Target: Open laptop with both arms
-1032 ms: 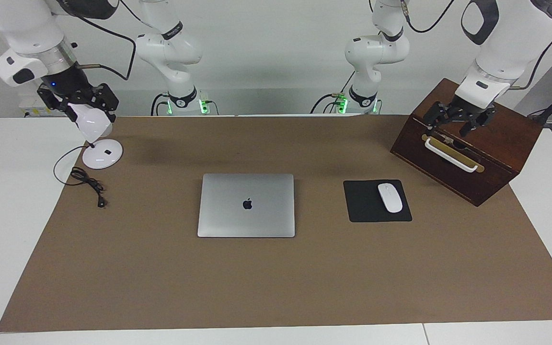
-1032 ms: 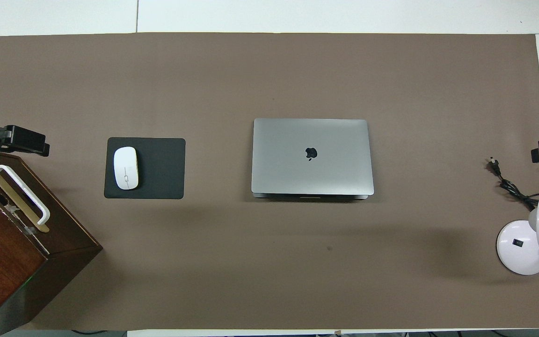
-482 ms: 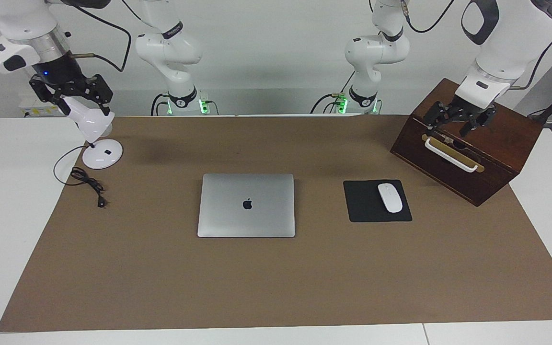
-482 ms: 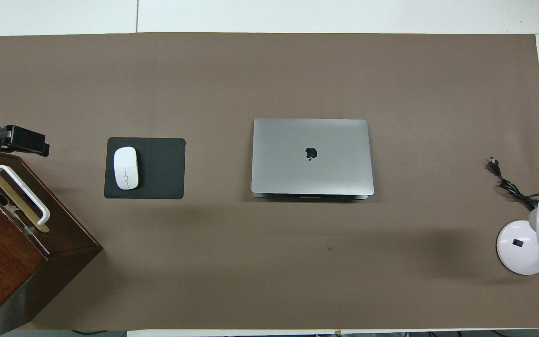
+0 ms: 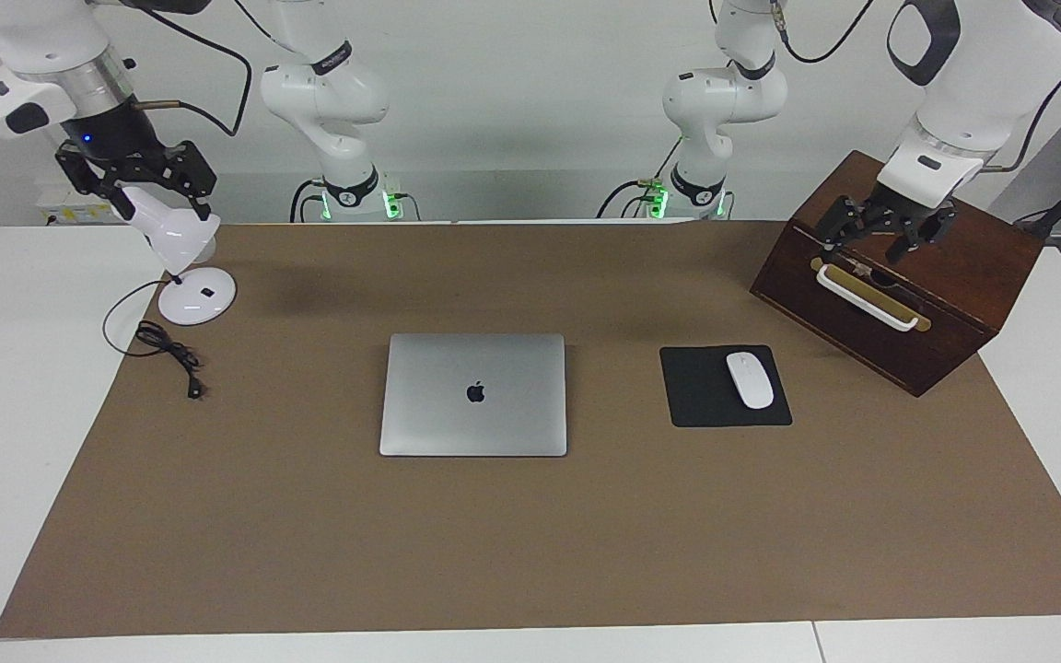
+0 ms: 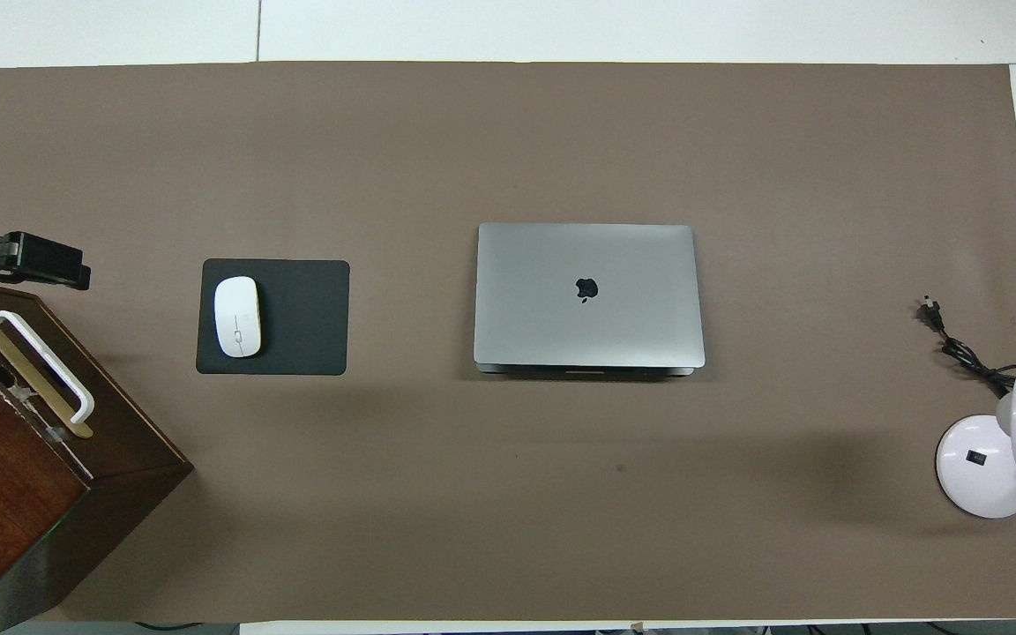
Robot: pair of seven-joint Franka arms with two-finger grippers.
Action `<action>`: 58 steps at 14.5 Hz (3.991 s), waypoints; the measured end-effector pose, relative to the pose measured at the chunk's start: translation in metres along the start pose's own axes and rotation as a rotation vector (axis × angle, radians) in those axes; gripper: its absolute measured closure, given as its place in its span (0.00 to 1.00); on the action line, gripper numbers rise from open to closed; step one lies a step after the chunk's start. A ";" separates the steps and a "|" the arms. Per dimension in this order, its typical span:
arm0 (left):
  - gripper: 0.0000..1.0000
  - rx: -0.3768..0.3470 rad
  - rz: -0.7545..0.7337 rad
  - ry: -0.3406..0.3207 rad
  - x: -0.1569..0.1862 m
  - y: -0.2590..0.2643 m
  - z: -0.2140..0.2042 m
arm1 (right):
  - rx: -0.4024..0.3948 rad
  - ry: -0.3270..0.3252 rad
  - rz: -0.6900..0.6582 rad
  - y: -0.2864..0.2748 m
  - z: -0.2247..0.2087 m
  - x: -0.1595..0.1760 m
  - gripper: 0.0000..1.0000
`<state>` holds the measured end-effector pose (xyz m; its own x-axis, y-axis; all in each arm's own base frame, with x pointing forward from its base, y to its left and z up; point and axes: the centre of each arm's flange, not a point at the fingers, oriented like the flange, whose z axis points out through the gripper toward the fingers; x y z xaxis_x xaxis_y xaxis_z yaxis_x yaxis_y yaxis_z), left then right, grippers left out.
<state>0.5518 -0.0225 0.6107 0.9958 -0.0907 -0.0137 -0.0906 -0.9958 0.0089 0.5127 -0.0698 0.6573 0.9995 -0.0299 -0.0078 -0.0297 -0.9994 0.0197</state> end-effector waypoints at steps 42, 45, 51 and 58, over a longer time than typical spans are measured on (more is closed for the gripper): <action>0.99 -0.110 0.328 0.625 -0.124 0.186 0.174 | 0.701 0.086 1.154 -0.220 0.279 -0.095 0.00; 0.99 -0.149 0.332 0.670 -0.145 0.205 0.202 | 0.690 0.088 1.173 -0.220 0.289 -0.100 0.00; 0.99 -0.209 0.372 0.717 -0.163 0.241 0.260 | 0.675 0.092 1.236 -0.234 0.319 -0.111 0.00; 0.99 -0.242 0.455 0.714 -0.181 0.275 0.305 | 0.671 0.098 1.216 -0.229 0.334 -0.114 0.00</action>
<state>0.3418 -0.2825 0.3105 0.6425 -0.3710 0.6705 -0.5554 -0.8283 0.0740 0.4028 0.1555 0.3198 0.3393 -0.9034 -0.2622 -0.8410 -0.1664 -0.5148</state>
